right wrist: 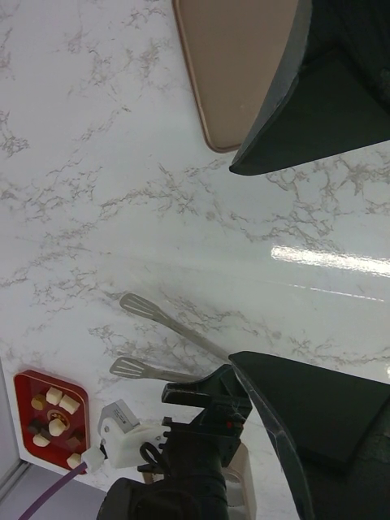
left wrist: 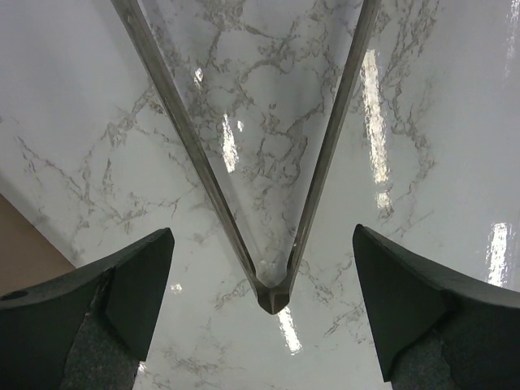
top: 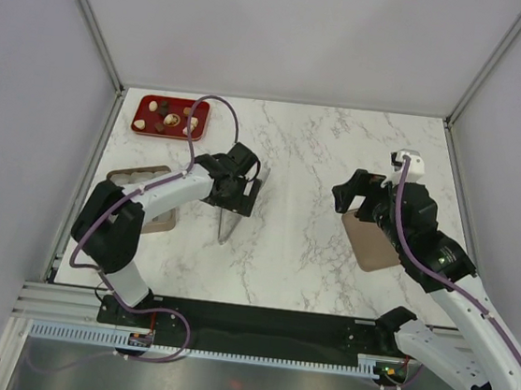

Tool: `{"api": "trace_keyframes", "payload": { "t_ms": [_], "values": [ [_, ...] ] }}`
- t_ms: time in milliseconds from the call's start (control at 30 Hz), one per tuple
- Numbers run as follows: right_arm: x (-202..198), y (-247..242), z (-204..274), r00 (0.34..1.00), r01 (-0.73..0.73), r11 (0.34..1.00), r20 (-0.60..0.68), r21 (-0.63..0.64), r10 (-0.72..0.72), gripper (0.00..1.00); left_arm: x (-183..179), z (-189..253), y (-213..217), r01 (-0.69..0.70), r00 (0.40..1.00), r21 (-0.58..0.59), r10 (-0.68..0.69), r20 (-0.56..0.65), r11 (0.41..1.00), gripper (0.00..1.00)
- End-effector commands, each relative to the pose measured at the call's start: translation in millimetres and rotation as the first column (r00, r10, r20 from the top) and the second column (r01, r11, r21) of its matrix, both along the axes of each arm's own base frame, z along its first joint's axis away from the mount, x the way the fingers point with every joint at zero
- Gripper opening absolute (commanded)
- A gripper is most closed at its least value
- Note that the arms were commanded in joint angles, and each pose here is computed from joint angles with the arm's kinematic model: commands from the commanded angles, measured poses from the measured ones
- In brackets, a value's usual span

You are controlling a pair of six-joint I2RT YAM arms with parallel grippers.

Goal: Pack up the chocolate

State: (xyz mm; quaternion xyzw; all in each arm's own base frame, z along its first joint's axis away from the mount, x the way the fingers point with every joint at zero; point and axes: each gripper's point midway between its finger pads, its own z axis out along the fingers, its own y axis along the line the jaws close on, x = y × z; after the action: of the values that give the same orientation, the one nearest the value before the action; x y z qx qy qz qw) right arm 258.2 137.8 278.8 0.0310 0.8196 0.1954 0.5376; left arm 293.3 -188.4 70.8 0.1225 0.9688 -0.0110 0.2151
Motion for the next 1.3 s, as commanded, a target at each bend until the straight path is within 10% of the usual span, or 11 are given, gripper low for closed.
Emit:
{"api": "trace_keyframes", "payload": {
  "t_ms": [0,1267],
  "values": [
    [1.1,-0.8,8.6,0.999,-0.005,1.000,0.046,0.001,0.005,0.98,19.5,1.3,-9.6,-0.055,0.997,-0.030,0.056,0.056,0.998,0.99],
    [-8.8,-11.4,14.3,0.996,0.004,1.000,0.090,0.001,-0.004,0.98,43.6,-55.0,-8.7,-0.160,0.987,-0.055,0.161,0.000,0.986,0.94]
  ]
}}
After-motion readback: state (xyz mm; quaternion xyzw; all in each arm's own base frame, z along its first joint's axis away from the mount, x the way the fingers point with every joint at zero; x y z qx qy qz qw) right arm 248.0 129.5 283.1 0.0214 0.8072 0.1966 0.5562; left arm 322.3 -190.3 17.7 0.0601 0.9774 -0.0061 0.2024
